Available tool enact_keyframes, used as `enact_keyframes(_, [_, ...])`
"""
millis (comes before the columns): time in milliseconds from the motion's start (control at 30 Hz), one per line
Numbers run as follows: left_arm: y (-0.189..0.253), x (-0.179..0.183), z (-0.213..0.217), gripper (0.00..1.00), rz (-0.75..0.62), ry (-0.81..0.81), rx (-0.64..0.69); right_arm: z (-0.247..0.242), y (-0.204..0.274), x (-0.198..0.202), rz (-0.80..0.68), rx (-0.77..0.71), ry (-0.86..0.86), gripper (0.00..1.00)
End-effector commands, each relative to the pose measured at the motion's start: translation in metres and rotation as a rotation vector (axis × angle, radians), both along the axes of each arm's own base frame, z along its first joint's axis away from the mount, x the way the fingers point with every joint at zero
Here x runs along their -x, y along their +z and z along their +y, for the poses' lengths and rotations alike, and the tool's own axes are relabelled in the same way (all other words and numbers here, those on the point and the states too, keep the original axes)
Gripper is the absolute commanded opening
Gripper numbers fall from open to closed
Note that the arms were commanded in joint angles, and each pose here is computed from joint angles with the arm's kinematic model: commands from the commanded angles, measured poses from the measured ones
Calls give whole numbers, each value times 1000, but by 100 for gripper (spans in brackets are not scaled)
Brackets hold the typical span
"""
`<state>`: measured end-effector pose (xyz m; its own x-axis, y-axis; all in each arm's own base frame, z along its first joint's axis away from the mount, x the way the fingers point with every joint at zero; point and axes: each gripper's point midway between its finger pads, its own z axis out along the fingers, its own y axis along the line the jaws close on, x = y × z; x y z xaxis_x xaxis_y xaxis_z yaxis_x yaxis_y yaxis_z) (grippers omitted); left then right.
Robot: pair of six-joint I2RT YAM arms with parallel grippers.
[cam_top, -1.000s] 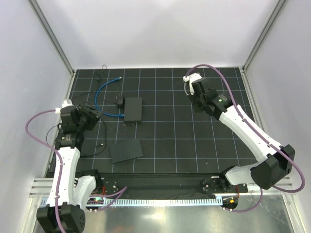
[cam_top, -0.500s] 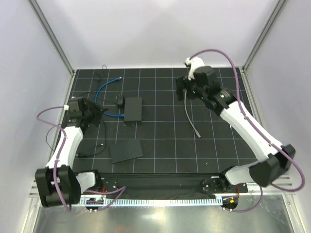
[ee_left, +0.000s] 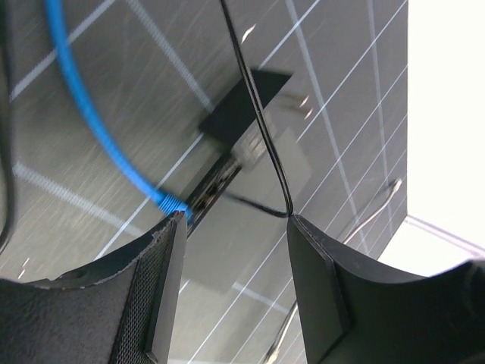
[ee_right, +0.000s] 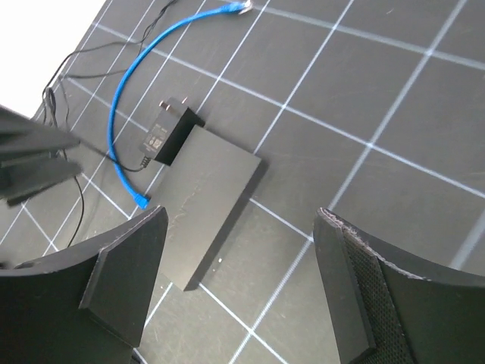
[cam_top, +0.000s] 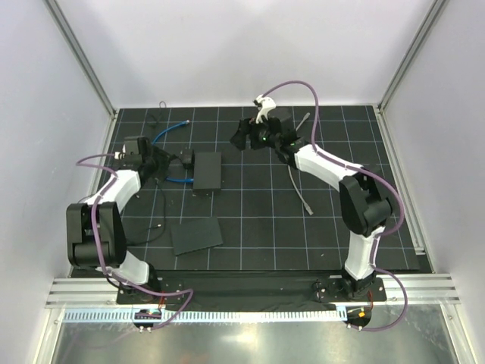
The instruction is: Pull the plug from the switch port
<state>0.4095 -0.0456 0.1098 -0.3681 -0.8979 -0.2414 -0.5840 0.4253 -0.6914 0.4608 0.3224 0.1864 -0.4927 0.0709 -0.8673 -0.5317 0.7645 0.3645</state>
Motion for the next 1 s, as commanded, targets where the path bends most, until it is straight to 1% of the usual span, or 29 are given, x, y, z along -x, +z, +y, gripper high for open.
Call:
enact_keyframes(0, [25,-38,4,58,-113,31,-13,24,36,-9,-92,-125,68,84])
enact_keyframes(100, [26,-51,3,53,-122,20,-7,23,33,-10,-103,-122,60,84])
enact_keyframes(133, [19,-53,3,46,-108,18,-7,22,34,-11,-110,-124,56,84])
enact_keyframes(200, [20,-60,3,38,-127,20,-2,23,28,-12,-104,-118,58,84])
enact_keyframes(233, [16,-63,2,30,-124,18,3,23,26,-12,-99,-115,58,84])
enact_keyframes(267, [19,-69,2,26,-136,17,4,23,23,-13,-92,-112,59,84])
enact_keyframes(300, [20,-72,2,21,-140,12,8,24,18,-15,-85,-106,57,84])
enact_keyframes(333, [17,-74,1,7,-134,8,8,23,17,-15,-82,-103,55,84])
enact_keyframes(367, [18,-76,0,1,-138,5,9,23,16,-15,-83,-97,55,83])
enact_keyframes(467, [22,-86,5,0,-153,24,-7,22,9,-17,-75,-82,48,83])
enact_keyframes(600, [39,-102,22,0,-198,71,-54,23,5,-18,-70,-74,54,83])
enact_keyframes(633, [51,-111,31,0,-226,90,-85,23,4,-18,-67,-69,54,83])
enact_keyframes(700, [51,-116,41,0,-210,111,-110,23,2,-20,-66,-66,51,83])
enact_keyframes(733, [64,-124,46,0,-237,122,-116,24,1,-20,-62,-66,52,83])
enact_keyframes(833, [65,-137,69,0,-225,164,-152,26,-1,-20,-60,-64,57,83])
enact_keyframes(867, [79,-145,76,0,-236,170,-170,26,-2,-20,-57,-65,58,83])
enact_keyframes(900, [67,-149,79,0,-204,167,-173,27,-4,-21,-55,-65,61,83])
enact_keyframes(967, [73,-157,82,0,-201,159,-175,29,-6,-21,-47,-63,65,83])
